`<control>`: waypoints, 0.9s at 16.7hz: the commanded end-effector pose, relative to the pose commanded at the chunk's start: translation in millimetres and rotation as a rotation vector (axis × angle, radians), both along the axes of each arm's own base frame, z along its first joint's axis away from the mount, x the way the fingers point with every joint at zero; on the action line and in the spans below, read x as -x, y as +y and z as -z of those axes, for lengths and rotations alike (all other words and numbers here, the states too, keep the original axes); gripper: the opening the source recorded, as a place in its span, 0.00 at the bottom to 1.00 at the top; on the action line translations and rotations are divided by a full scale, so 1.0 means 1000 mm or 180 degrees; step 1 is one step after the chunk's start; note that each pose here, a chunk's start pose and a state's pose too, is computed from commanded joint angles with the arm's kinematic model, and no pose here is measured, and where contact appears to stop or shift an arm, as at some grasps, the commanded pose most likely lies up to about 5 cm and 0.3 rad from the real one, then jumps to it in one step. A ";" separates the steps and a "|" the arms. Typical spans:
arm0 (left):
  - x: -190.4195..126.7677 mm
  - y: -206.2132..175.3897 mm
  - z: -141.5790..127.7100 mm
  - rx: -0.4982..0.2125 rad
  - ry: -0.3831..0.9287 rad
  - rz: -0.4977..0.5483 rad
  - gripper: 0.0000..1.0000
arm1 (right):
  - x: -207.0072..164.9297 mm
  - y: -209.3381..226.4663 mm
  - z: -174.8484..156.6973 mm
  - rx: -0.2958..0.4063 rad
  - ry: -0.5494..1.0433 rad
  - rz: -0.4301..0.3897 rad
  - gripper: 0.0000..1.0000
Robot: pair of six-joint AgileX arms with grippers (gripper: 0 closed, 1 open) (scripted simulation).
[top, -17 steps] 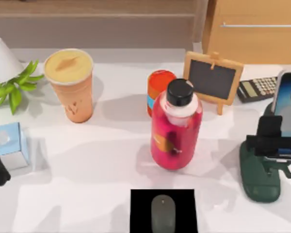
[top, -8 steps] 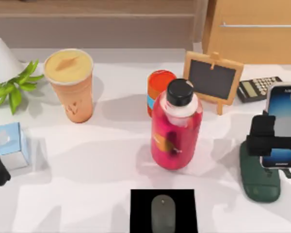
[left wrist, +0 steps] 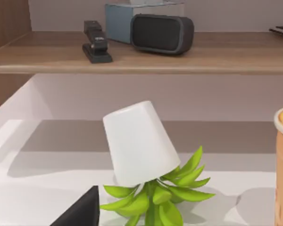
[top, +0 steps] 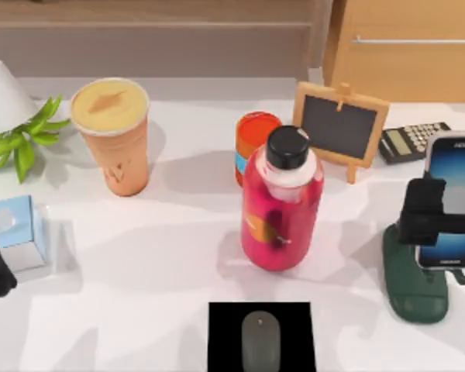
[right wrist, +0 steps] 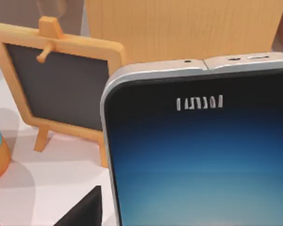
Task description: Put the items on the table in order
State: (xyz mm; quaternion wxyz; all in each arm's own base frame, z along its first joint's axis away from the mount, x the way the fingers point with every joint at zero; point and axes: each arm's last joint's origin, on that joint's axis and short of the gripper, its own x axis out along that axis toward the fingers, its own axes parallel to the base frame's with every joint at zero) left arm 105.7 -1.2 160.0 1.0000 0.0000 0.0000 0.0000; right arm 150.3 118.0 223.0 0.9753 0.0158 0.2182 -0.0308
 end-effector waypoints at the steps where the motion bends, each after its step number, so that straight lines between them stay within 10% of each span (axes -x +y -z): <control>1: 0.000 0.000 0.000 0.0000 0.0000 0.0000 1.00 | 0.004 -0.001 -0.005 -0.0026 -0.0026 0.0006 1.00; 15: 0.000 0.000 0.000 0.0000 0.0000 0.0000 1.00 | 0.027 0.003 0.009 0.0034 0.0045 -0.0024 1.00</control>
